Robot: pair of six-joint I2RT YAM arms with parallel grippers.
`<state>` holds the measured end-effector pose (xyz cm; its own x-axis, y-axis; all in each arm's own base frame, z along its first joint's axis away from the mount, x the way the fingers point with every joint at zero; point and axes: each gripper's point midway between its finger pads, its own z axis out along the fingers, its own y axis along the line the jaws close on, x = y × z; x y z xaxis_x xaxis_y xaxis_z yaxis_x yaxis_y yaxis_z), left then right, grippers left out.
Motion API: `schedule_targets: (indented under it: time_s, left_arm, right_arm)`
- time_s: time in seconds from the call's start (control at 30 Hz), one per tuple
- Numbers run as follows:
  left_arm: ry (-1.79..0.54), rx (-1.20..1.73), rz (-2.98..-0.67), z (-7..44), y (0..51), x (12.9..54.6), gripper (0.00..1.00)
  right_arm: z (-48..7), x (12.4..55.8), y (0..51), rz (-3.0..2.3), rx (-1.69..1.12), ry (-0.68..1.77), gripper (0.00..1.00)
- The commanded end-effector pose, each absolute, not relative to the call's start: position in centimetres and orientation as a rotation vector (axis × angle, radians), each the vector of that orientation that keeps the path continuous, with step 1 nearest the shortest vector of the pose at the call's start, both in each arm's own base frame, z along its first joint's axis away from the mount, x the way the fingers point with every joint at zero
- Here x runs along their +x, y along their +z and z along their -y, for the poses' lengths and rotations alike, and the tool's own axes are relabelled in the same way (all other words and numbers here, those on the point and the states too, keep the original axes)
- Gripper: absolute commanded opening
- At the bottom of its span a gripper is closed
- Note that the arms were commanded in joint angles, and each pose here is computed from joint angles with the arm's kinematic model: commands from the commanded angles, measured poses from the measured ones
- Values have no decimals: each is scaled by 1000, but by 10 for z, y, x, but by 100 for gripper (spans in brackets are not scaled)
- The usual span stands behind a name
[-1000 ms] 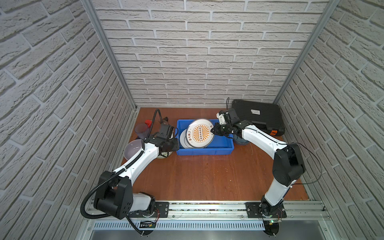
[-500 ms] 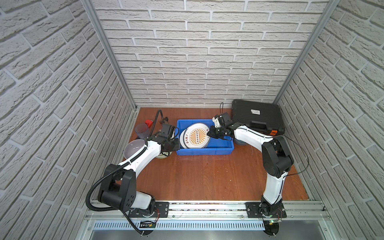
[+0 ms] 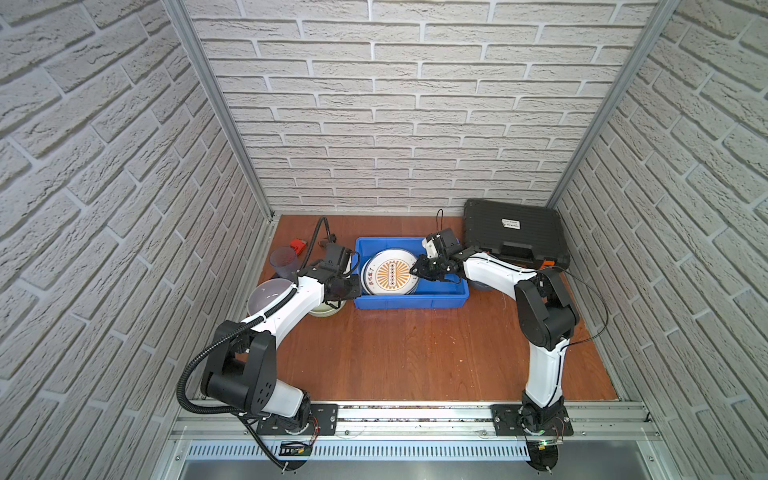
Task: Place the mixed dishes into the plastic bin
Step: 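Lower the orange sunburst plate into the bin onto the teal-rimmed plates, then open both grippers and release the sunburst plate flat in the bin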
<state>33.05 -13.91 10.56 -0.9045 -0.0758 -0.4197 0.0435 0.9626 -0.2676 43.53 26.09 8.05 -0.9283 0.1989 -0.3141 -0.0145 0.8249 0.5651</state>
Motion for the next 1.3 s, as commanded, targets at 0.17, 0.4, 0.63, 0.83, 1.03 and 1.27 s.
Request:
schedule_targets:
  time_s: [0.17, 0.4, 0.63, 0.83, 1.03, 1.27]
  left_arm:
    - [-449, 62, -2619, 162, 120, 342, 17]
    - [-437, 79, -2618, 167, 122, 342, 18]
    - [-423, 76, -2609, 164, 130, 342, 20]
    - [-412, 73, -2603, 161, 134, 340, 24]
    - [-411, 75, -2603, 162, 136, 341, 25]
    - [-383, 62, -2591, 154, 149, 336, 30]
  right_arm:
    - [-263, 438, 80, -2648, 58, 760, 37]
    - [-254, 436, 83, -2652, 18, 678, 56]
    - [-246, 434, 82, -2674, -10, 597, 60]
    - [-240, 433, 83, -2687, -48, 533, 66]
    - [-238, 433, 89, -2688, -88, 456, 69]
    - [-239, 432, 109, -2649, -123, 454, 68]
